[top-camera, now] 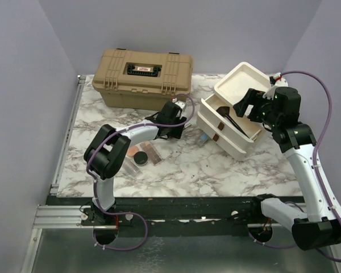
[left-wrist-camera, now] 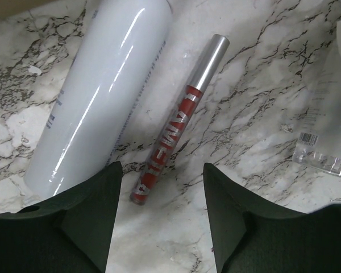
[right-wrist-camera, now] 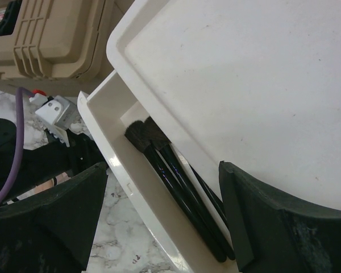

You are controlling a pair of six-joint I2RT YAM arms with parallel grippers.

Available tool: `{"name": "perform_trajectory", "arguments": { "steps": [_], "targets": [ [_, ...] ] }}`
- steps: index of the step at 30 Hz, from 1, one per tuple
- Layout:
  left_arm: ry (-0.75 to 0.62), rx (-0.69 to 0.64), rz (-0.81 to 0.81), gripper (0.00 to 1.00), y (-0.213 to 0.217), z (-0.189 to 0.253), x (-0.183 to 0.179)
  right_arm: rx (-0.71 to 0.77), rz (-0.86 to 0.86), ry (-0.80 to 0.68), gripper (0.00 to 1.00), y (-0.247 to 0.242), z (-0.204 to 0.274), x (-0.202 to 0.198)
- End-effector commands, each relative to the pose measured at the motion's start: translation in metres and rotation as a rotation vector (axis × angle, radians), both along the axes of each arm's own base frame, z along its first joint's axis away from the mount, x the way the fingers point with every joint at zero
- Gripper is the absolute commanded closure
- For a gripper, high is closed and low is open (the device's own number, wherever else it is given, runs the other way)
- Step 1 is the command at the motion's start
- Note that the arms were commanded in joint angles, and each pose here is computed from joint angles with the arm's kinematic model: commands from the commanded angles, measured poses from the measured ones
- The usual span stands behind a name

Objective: Organize the makeup
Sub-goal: Pick up the makeup from the center of the board.

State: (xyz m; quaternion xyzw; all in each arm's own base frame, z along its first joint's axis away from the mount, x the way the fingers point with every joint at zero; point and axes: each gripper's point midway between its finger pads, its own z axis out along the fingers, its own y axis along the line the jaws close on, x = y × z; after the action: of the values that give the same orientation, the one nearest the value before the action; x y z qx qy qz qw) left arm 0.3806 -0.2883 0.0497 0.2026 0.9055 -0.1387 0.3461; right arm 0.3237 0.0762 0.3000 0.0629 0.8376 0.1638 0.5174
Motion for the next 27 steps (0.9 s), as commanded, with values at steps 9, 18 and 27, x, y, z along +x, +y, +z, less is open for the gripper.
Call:
{"name": "perform_trajectory", "arguments": {
  "steps": [9, 18, 27],
  "targets": [
    [0.049, 0.028, -0.037, 0.47, -0.002, -0.017, -0.006, 0.003, 0.022, 0.006, 0.14, 0.003, -0.004, 0.0],
    [0.093, 0.051, -0.023, 0.59, 0.005, -0.035, -0.016, 0.013, 0.025, 0.014, 0.15, 0.004, -0.006, 0.001],
    [0.121, 0.082, -0.044, 0.89, 0.011, -0.048, -0.042, 0.027, 0.03, 0.019, 0.15, 0.007, -0.007, 0.001]
  ]
}}
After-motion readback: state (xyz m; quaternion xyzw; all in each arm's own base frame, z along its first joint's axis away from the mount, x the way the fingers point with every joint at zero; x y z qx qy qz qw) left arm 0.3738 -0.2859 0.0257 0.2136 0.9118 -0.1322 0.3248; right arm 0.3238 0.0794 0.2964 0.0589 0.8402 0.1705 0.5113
